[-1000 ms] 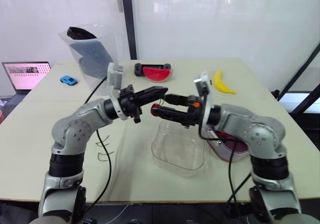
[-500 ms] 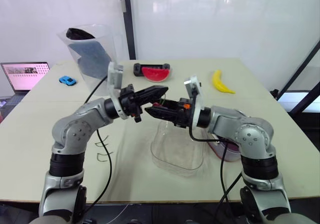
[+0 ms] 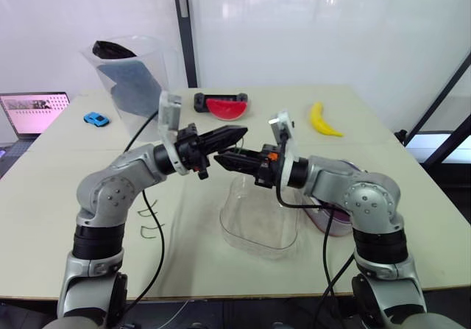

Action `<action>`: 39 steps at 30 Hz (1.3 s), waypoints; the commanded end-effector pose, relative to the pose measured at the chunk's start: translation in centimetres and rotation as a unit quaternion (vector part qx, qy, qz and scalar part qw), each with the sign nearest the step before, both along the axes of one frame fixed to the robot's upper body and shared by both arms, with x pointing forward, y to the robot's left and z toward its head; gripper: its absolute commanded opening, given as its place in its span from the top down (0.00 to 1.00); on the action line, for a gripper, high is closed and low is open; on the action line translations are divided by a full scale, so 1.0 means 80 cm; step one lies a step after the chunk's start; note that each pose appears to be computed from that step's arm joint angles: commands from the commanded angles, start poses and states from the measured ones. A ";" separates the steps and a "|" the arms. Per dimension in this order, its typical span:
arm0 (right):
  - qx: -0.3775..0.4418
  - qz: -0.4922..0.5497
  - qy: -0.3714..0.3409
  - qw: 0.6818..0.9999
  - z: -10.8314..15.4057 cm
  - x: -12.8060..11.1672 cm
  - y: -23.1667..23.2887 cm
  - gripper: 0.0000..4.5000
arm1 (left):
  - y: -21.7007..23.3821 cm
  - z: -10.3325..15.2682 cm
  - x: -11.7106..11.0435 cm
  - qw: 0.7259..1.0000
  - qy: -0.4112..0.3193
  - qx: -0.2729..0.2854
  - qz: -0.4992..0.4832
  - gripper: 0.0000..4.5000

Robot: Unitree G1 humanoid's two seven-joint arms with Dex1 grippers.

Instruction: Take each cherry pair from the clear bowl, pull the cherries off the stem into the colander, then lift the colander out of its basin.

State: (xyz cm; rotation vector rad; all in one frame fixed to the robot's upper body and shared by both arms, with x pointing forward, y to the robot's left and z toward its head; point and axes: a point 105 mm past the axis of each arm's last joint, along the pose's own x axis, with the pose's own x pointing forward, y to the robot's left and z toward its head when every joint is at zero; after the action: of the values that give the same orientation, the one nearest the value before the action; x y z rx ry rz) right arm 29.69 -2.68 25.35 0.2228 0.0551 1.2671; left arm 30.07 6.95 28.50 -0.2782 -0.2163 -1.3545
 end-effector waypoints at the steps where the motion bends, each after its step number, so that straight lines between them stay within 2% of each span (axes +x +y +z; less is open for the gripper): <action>1: -0.003 0.004 -0.014 1.000 0.005 -0.005 0.000 0.77 | -0.003 0.014 -0.008 1.000 -0.028 -0.005 -0.010 1.00; 16: -0.088 0.005 0.020 0.996 -0.041 -0.012 -0.008 0.77 | -0.003 0.016 -0.008 0.999 -0.031 -0.007 -0.015 1.00; 21: -0.084 0.003 0.000 0.996 -0.025 -0.018 -0.025 0.77 | 0.001 0.017 -0.007 0.999 -0.033 -0.006 -0.009 1.00; 25: -0.096 -0.025 -0.053 0.994 0.008 -0.014 -0.068 0.77 | 0.012 0.014 -0.004 0.999 -0.033 0.001 0.007 1.00; 29: -0.177 -0.107 -0.096 0.974 0.027 0.007 -0.140 0.77 | 0.029 0.009 0.000 0.999 -0.038 0.014 0.031 1.00; 33: -0.301 -0.194 -0.081 0.930 0.003 0.031 -0.227 0.77 | 0.043 -0.008 -0.001 0.998 -0.029 0.039 0.042 1.00; 39: -0.374 -0.206 -0.028 0.904 -0.048 0.034 -0.278 0.77 | 0.054 -0.026 -0.006 0.997 -0.014 0.056 0.054 1.00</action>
State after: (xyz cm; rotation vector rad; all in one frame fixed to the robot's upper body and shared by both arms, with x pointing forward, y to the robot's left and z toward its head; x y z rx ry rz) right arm 32.61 -24.36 20.84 -0.3988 0.4240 0.7630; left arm 30.26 10.85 25.38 -0.1859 -0.1199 -1.2586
